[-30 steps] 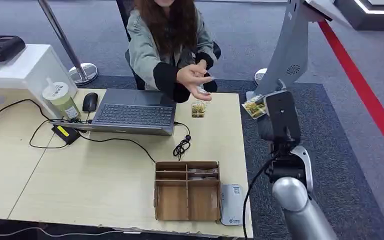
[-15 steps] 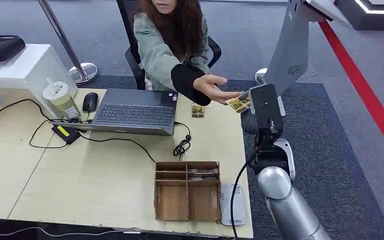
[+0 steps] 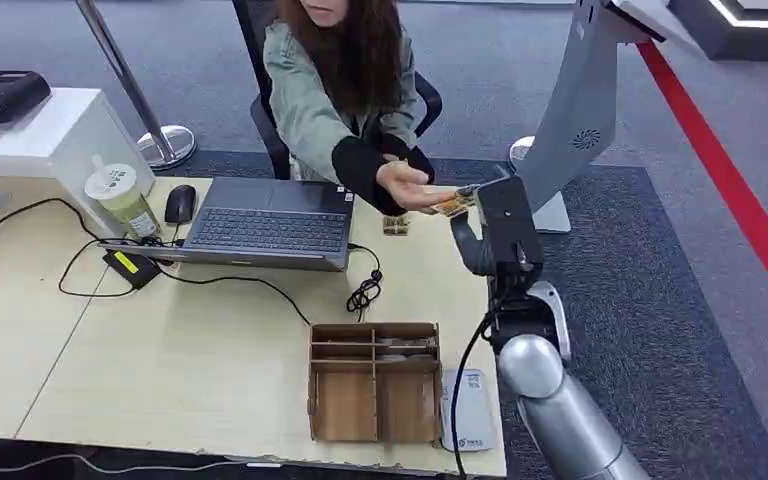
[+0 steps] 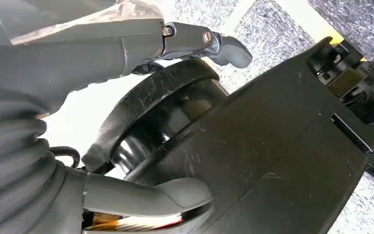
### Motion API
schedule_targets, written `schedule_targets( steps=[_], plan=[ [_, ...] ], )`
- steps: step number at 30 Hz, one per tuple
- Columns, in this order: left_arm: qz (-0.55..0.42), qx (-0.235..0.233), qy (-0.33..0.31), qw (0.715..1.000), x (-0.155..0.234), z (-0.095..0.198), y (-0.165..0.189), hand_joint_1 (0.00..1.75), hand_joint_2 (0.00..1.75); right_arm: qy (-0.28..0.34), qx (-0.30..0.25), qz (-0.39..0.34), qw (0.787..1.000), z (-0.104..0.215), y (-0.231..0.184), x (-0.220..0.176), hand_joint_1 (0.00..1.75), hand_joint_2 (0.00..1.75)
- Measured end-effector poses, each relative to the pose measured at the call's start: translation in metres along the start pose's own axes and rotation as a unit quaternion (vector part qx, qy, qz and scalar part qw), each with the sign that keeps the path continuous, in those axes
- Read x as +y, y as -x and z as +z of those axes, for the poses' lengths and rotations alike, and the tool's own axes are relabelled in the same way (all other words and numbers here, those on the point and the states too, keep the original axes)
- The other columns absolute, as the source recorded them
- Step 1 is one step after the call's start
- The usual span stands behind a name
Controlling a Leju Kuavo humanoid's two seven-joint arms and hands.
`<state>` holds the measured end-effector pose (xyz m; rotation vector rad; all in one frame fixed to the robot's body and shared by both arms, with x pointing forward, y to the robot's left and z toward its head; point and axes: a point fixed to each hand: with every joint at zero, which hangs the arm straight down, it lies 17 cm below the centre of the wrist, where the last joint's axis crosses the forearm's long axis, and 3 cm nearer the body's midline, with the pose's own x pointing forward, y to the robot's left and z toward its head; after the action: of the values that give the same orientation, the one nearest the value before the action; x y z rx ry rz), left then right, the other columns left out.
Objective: Pass the card to the sensor for recognition and then transmit it.
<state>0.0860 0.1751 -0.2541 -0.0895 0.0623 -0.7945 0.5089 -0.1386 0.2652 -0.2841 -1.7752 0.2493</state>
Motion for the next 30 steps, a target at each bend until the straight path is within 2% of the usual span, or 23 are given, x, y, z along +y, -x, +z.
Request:
schedule_targets(
  steps=[9, 17, 25, 30],
  plan=[
    [0.001, 0.001, 0.001, 1.000, 0.000, 0.000, 0.000, 0.00, 1.75, -0.007, -0.008, 0.000, 1.000, 0.004, -0.005, 0.006, 0.00, 1.75],
    [0.012, 0.002, 0.001, 1.000, -0.001, 0.000, -0.001, 0.00, 1.75, -0.013, -0.052, -0.008, 0.999, 0.026, -0.032, 0.010, 0.00, 1.75],
    [0.054, 0.000, -0.001, 0.999, -0.007, 0.000, -0.007, 0.00, 1.75, -0.005, -0.143, 0.037, 0.989, 0.100, -0.059, 0.008, 0.00, 1.75],
    [0.081, -0.002, -0.001, 0.997, -0.013, 0.000, -0.013, 0.00, 1.75, 0.031, -0.157, 0.039, 0.986, 0.154, -0.052, -0.014, 0.00, 1.75]
  ],
)
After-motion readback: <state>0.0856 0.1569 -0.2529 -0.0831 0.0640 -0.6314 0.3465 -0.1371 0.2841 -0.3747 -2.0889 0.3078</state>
